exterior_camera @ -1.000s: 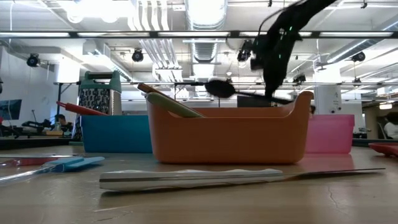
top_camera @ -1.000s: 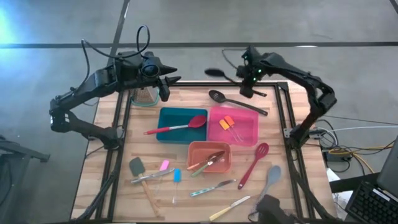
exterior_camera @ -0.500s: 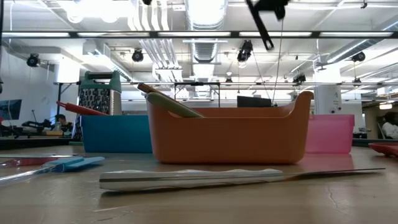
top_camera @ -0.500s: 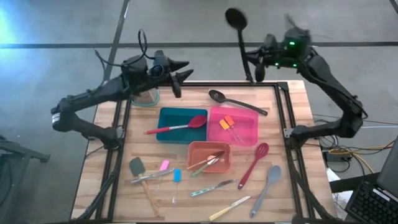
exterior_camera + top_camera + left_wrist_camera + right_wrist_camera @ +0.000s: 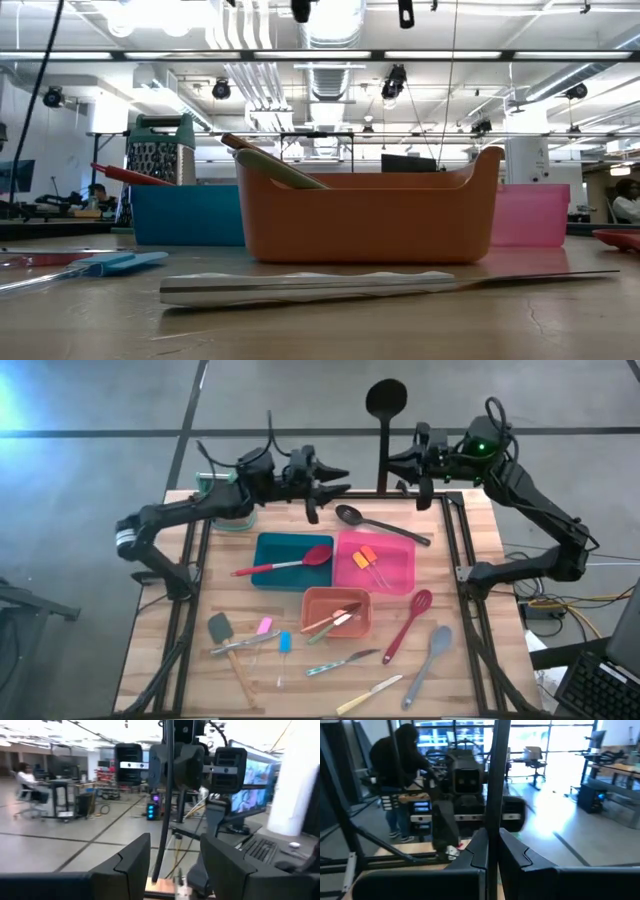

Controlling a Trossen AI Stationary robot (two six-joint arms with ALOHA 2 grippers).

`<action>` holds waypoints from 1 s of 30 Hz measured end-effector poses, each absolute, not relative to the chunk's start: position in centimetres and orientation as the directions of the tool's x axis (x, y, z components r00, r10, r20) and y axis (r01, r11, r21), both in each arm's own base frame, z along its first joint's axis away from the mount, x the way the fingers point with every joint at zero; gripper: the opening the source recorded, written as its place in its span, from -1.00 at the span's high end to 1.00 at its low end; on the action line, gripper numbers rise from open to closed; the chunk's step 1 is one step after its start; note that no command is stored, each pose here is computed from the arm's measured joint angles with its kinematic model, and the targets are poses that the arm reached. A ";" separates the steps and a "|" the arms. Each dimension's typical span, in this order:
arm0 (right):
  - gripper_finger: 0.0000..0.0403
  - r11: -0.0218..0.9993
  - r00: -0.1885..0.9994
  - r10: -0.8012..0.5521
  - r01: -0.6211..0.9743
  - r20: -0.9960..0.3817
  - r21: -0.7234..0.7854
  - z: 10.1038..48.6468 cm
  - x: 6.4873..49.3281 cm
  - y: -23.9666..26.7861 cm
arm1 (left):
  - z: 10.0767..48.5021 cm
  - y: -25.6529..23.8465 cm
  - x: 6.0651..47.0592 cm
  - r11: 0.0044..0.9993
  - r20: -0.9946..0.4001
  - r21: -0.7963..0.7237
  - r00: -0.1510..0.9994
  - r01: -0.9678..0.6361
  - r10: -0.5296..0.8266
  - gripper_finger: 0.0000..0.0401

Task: Pick & Place Kitchen Items
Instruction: Put the black serving spoon into the blue bin

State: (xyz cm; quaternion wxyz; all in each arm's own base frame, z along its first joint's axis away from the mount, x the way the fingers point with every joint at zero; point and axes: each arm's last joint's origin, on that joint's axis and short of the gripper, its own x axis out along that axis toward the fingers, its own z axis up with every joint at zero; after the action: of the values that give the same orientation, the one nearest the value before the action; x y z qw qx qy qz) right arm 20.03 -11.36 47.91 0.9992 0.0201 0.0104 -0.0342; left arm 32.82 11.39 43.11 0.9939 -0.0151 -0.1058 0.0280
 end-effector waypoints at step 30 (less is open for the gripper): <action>0.95 0.998 0.999 -0.044 0.044 -0.016 0.033 47.2 20.9 -10.9 | 42.7 13.7 40.0 0.992 0.211 -0.082 0.974 0.098 -0.079 0.12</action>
State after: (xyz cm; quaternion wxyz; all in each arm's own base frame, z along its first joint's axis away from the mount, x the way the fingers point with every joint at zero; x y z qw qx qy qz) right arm 20.91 -10.91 47.24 0.9996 0.0168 0.0076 -0.0220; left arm 40.04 13.71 42.73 0.9925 -0.0458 -0.1043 -0.0445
